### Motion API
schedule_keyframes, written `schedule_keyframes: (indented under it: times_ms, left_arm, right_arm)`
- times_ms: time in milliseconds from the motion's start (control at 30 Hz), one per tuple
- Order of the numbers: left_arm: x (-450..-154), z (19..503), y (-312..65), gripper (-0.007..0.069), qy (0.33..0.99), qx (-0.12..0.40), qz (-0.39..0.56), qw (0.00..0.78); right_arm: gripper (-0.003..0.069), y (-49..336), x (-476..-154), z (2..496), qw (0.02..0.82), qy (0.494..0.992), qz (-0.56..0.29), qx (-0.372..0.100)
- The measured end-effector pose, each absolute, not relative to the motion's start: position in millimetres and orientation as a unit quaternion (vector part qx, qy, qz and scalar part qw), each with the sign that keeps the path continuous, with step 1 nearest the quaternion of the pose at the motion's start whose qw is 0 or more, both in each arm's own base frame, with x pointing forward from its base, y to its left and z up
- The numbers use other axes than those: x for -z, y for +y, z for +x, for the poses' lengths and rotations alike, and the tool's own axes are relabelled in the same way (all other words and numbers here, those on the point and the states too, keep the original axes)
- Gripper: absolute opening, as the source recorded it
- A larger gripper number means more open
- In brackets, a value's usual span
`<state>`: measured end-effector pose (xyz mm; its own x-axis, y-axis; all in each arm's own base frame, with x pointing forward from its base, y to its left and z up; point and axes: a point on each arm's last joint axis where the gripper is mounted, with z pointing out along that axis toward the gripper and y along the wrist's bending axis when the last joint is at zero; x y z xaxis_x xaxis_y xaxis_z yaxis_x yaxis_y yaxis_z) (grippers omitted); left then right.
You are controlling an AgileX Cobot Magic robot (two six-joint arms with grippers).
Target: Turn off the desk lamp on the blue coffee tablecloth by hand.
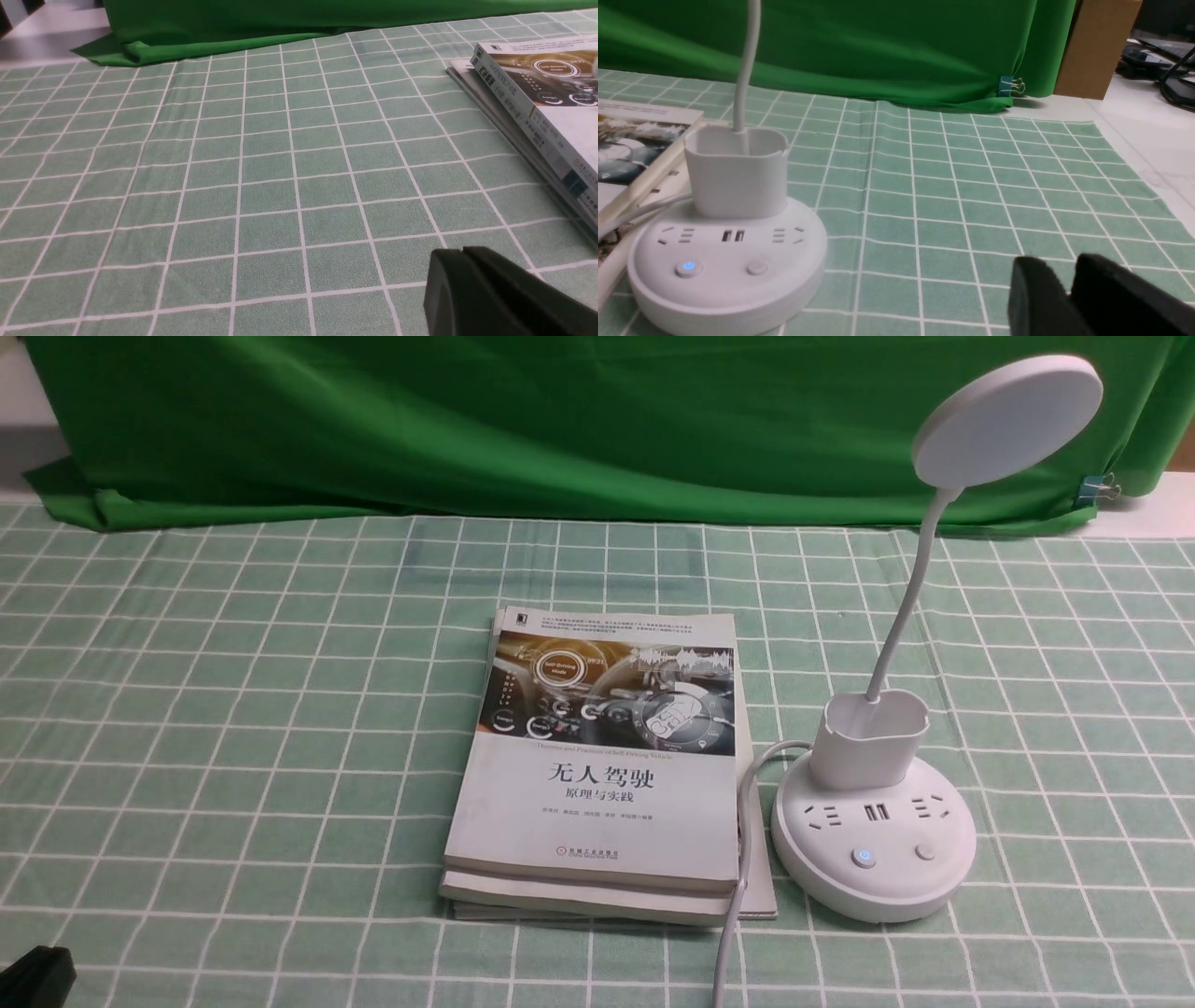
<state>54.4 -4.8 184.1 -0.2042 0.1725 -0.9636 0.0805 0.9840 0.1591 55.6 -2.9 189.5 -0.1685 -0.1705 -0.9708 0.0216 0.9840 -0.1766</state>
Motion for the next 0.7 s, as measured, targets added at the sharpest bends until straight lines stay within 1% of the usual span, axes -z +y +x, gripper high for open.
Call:
schedule_keyframes:
  times_ms: [700]
  left_arm:
    - [-184.1, 54.4, -4.8, 0.0, 0.775, -0.037, 0.082, 0.625]
  right_arm:
    - [0.0201, -2.9, -189.5, 55.6, 0.643, 0.761, -0.049, 0.075]
